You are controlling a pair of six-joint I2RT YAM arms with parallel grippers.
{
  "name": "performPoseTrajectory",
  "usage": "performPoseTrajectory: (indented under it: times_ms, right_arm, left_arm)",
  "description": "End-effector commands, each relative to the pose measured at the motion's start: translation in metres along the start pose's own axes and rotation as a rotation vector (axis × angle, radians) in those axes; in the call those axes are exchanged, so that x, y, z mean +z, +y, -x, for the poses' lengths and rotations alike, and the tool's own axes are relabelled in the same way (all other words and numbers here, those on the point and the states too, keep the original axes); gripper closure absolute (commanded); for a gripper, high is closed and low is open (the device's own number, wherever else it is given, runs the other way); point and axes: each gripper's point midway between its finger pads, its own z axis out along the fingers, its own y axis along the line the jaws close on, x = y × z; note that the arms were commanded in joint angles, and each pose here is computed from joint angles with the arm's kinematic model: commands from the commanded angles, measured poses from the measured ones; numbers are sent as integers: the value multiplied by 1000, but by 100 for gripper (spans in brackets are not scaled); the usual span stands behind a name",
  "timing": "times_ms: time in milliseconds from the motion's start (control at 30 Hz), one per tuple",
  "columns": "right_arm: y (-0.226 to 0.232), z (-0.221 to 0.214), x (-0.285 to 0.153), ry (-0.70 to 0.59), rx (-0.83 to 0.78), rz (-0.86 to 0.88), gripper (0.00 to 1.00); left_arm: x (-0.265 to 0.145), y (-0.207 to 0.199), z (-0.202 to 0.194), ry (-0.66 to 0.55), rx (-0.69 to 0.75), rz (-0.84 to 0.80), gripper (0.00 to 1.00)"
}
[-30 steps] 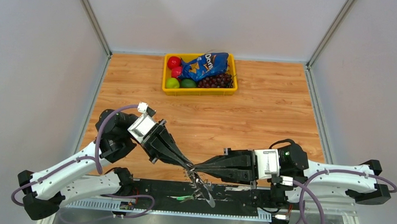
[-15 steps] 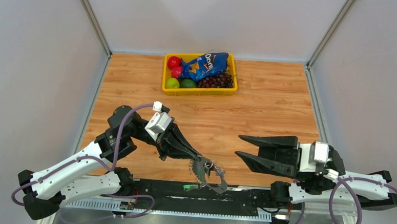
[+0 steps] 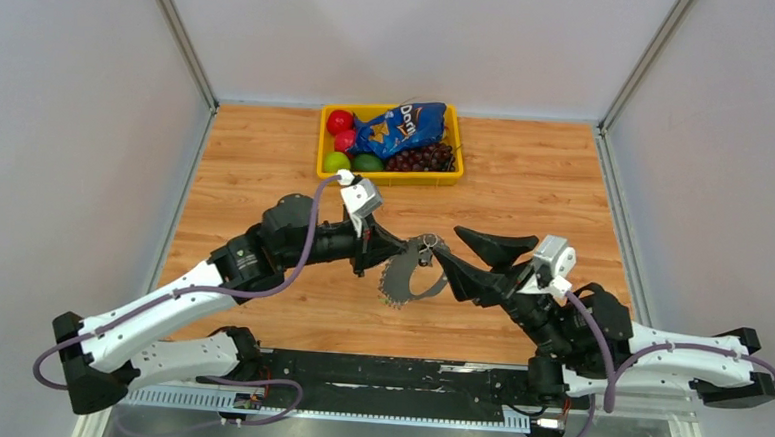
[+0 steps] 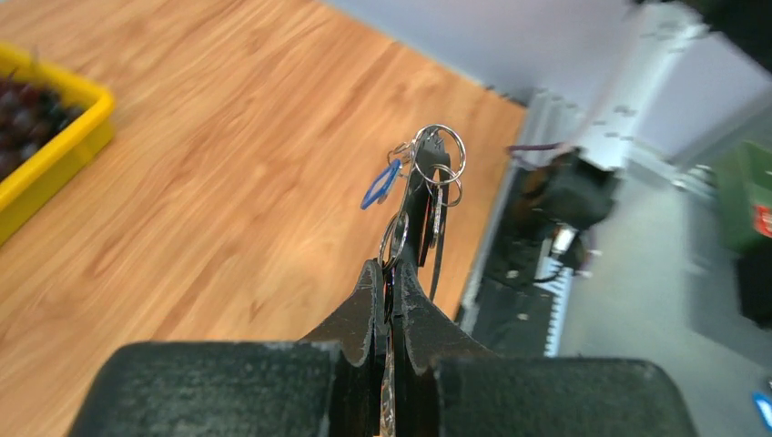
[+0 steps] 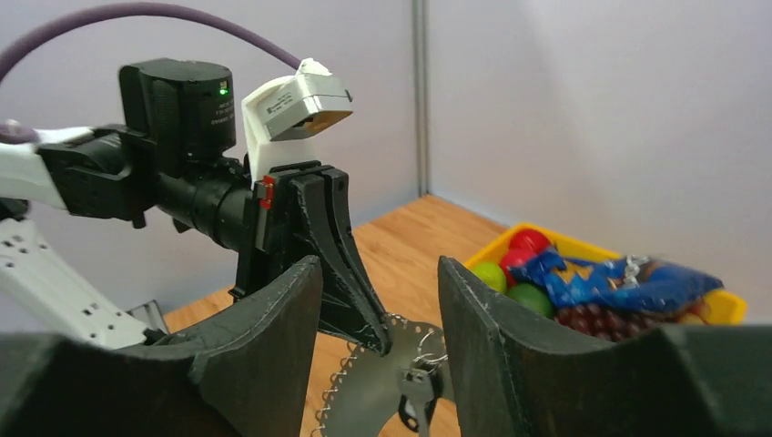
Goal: Put the keys on the keyring
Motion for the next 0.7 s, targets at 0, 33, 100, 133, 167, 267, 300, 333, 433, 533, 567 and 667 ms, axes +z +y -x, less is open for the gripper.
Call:
performPoseTrajectory:
  times_ms: [0,33,100,133,167,267,300,333,433,533,567,667]
  right_arm:
    - [-32,-37,-5,110,-6,-219,44]
    - [-34,-43,-6,126,-11,-241,44]
    - [-37,-54,-8,150,-16,-270,43]
    - [-37,-59,-8,159,-13,-278,43]
    - [-36,-64,-8,168,-10,-281,43]
    - [-32,-77,-8,190,-1,-283,42]
    - [-31,-80,-8,197,0,-283,42]
    - [-30,-83,-7,203,0,-282,42]
    - [-26,-92,-6,224,-2,-273,42]
    - [-21,-101,-4,246,-4,-264,41]
    - [-21,-104,-4,255,-5,-265,40]
    - [-20,-112,-3,287,-18,-270,40]
  left_arm:
    - [10,58,-15,49,-28,277,100]
    - [11,67,-21,58,-53,297,100]
    - [15,87,-35,77,-105,334,100]
    - [18,94,-43,95,-124,348,100]
    - [18,105,-48,96,-153,368,100]
    - [24,127,-71,130,-237,394,100]
    - [25,133,-75,128,-275,398,100]
    - [29,139,-83,140,-298,403,100]
    - [37,154,-107,194,-377,405,100]
    - [42,165,-123,228,-420,422,100]
    - [42,172,-131,244,-440,442,98]
    - [41,187,-146,267,-486,476,92]
